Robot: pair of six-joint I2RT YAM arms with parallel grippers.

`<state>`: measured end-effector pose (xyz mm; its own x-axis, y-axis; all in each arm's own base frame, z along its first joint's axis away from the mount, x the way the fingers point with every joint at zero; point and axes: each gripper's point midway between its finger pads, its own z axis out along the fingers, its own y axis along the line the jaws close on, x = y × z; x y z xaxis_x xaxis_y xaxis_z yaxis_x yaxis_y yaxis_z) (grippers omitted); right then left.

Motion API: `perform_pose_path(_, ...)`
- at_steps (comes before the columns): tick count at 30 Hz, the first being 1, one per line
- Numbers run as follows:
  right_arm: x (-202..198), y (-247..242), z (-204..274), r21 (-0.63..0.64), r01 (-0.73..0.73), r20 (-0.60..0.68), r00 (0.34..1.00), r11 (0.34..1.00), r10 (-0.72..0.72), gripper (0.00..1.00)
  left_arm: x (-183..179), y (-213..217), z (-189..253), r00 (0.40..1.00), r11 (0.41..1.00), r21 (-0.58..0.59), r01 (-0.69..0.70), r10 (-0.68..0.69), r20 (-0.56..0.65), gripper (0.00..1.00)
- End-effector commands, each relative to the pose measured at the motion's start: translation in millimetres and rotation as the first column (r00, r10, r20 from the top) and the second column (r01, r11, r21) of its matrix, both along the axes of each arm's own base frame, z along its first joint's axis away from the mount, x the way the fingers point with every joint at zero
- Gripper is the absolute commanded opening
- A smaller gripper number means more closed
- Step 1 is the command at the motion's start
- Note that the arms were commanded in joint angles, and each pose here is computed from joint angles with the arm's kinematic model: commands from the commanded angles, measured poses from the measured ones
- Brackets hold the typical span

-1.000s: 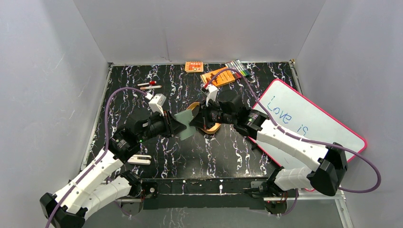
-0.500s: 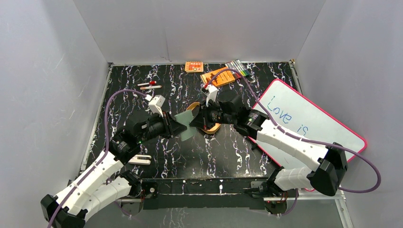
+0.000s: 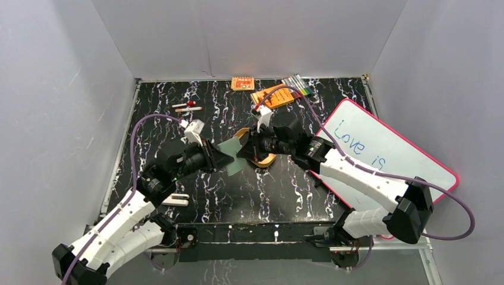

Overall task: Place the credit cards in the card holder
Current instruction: Close the card holder.

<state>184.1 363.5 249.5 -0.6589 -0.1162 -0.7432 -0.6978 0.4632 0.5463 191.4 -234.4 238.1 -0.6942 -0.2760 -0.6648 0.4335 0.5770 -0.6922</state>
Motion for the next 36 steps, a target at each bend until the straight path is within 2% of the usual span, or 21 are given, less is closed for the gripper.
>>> perform_pose_path(1, 0, 24, 6, 0.063, -0.043, 0.015, 0.999, 0.997, 0.042, 0.0, -62, -30, 110, 0.907, 0.884, -0.269, 0.382, -0.302, 0.294, 0.0)
perform_pose_path(13, -5, 30, -2, 0.045, -0.069, -0.008, 0.998, 0.997, 0.069, 0.0, -68, -29, 127, 0.889, 0.861, -0.298, 0.411, -0.308, 0.338, 0.0)
perform_pose_path(20, -6, 21, 10, 0.064, -0.047, 0.025, 0.999, 0.997, 0.046, 0.02, -53, -23, 109, 0.921, 0.92, -0.232, 0.316, -0.239, 0.307, 0.0)
perform_pose_path(25, -15, 14, 28, 0.097, -0.073, 0.047, 0.997, 0.993, 0.069, 0.37, -41, -12, 94, 0.943, 0.963, -0.16, 0.217, -0.165, 0.29, 0.0)
perform_pose_path(29, -30, 2, 51, 0.113, -0.121, 0.078, 0.991, 0.986, 0.112, 0.59, -35, 0, 81, 0.957, 0.985, -0.101, 0.143, -0.111, 0.269, 0.0)
perform_pose_path(32, -45, -16, 81, 0.118, -0.179, 0.171, 0.973, 0.977, 0.158, 0.68, -36, 7, 76, 0.957, 0.991, -0.071, 0.117, -0.094, 0.273, 0.0)
perform_pose_path(36, -67, -48, 115, 0.107, -0.251, 0.315, 0.926, 0.962, 0.207, 0.71, -45, 14, 76, 0.947, 0.99, -0.045, 0.132, -0.112, 0.301, 0.0)
